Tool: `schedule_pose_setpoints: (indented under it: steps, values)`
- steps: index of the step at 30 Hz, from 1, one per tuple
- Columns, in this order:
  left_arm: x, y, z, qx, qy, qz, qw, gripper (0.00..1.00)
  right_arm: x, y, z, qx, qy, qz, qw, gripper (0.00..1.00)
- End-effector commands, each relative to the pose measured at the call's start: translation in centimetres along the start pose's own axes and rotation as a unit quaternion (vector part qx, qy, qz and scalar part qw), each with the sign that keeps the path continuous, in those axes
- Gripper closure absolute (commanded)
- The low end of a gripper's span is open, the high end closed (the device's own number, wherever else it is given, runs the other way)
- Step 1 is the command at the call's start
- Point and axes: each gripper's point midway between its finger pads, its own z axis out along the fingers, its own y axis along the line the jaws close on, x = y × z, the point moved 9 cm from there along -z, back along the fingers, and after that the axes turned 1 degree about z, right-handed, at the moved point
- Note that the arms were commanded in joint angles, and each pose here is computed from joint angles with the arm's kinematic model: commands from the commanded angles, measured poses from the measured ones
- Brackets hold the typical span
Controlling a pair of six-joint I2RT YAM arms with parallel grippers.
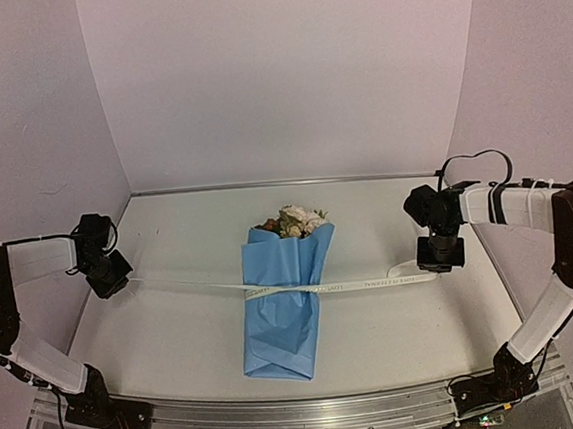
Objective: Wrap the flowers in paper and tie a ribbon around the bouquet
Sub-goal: Tie the ribbon around the folded bouquet.
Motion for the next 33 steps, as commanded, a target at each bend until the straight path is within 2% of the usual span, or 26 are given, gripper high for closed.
schedule_pose_setpoints:
  steps: [1,6,12,18,28,33]
  values:
    - [-1.7,2.7,0.9,0.001,0.001,-0.075,0.997,1.0,-0.4,-2.8,0.0,0.028,0.009,0.039,0.999,1.0]
    - [-3.6,4.0,0.6,0.014,0.005,-0.118,0.993,1.0,-0.7,-5.4,0.3,0.029,0.019,0.09,0.995,1.0]
    - [-6.0,7.5,0.5,0.013,-0.001,-0.176,0.984,1.0,-0.8,-9.2,1.4,0.028,0.055,0.175,0.983,1.0]
    - [-6.8,9.9,0.6,0.001,-0.013,-0.213,0.977,1.0,-0.5,-12.2,2.4,0.04,0.083,0.228,0.969,1.0]
    - [-7.4,11.0,1.0,-0.005,-0.017,-0.233,0.972,1.0,-1.2,-15.8,1.9,0.027,0.095,0.304,0.947,1.0]
    - [-7.4,11.4,1.0,-0.005,-0.018,-0.24,0.971,1.0,-2.0,-16.2,1.8,0.009,0.111,0.317,0.942,1.0]
